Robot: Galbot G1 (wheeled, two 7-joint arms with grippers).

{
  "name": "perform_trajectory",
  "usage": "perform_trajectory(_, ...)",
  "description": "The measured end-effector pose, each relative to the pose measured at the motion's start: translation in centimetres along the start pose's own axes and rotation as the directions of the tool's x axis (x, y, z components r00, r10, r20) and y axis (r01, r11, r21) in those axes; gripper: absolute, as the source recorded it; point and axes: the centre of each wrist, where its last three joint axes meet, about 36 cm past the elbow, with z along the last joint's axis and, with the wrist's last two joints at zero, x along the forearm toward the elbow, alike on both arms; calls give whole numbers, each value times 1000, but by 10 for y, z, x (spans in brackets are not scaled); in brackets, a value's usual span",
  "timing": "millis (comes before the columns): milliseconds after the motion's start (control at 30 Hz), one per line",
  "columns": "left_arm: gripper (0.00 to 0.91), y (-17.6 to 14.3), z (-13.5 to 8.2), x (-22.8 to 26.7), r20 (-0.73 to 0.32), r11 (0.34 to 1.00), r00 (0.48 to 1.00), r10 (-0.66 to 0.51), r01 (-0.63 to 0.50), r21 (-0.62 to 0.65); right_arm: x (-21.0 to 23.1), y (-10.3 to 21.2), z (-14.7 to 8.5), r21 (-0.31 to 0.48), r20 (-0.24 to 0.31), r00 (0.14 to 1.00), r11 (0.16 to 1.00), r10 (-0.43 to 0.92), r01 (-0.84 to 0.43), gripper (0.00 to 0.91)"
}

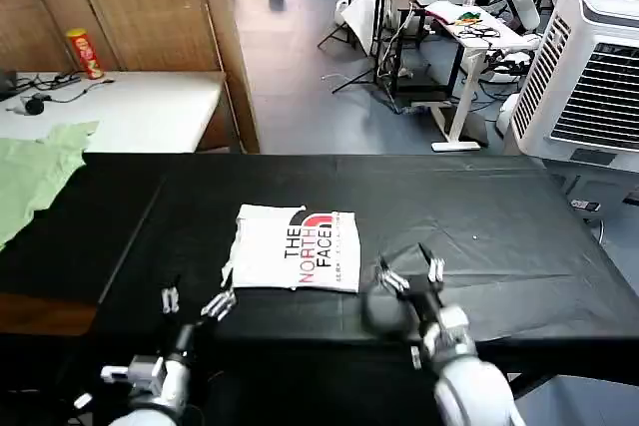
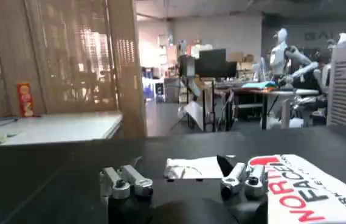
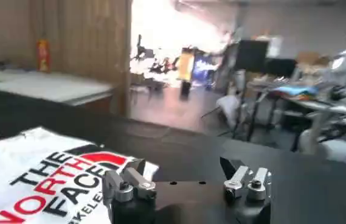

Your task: Fold and organize the clothes.

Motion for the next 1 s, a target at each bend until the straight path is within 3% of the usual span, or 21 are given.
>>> perform_trajectory(133,878,4,2,19,-49,1000,999,-7,7,17,43,-1,8,-16,2,999,999,47,-47,878)
perform_trajectory(333,878,11,3,43,-159,998,986,-43,50,42,92,2,1,-10,-19,996,997,82,-82,878)
perform_trajectory(500,878,17,1,59,-220,994,973,-67,84,68,126,8,-8,-28,-81,992,994,101,-104,878)
perform_trajectory(733,878,27,0,75,-259,992,962,-83,104,67,155,14,-18,-37,-219,968,991,121,-132,878)
perform_trajectory(1000,878,30,0,81,-272,993,959,-82,103,62,161,15,-21,-42,-234,965,991,116,-129,878)
